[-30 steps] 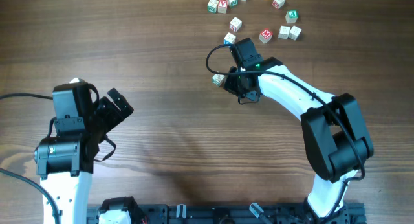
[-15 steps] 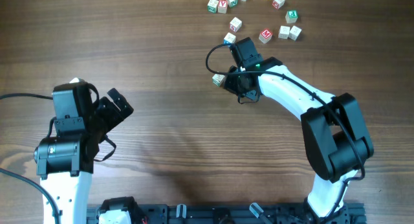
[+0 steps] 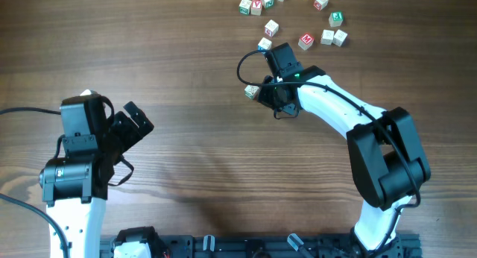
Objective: Form a circle
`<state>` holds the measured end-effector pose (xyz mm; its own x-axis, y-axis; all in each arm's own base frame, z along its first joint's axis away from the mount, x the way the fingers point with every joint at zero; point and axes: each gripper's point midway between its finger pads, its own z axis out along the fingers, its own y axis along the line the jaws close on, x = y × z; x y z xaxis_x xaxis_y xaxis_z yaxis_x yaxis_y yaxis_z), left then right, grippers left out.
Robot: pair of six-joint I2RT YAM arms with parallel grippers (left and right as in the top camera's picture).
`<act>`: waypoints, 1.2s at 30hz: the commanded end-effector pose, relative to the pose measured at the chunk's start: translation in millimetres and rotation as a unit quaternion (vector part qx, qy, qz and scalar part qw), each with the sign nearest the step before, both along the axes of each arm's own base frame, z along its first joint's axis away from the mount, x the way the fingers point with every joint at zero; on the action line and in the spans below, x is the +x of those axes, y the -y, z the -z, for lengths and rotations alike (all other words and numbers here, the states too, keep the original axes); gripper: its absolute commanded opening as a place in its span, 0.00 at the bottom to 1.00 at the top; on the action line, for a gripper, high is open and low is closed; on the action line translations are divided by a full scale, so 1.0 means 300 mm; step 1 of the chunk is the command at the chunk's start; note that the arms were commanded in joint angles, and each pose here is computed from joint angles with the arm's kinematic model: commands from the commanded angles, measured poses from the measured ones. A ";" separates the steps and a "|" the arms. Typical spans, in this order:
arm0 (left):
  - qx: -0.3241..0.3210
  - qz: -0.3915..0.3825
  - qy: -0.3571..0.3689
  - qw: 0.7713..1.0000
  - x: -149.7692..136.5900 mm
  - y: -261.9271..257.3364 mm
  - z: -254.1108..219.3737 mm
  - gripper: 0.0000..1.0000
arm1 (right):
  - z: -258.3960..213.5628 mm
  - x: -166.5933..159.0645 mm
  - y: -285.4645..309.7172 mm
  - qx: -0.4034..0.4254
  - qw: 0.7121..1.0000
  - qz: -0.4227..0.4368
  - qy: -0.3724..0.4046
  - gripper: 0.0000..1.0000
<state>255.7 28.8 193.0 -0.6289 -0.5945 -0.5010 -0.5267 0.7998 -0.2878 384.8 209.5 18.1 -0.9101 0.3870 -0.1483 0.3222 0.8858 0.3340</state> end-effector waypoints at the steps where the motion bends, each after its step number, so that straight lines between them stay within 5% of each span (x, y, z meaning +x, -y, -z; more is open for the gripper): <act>1: 0.003 -0.009 -0.001 1.000 -0.001 -0.012 0.003 1.00 | -0.056 0.019 -0.021 0.013 1.000 -0.010 0.020 0.05; 36: 0.003 -0.009 -0.001 1.000 -0.001 -0.012 0.003 1.00 | -0.060 0.032 -0.025 0.002 0.999 -0.022 0.037 0.05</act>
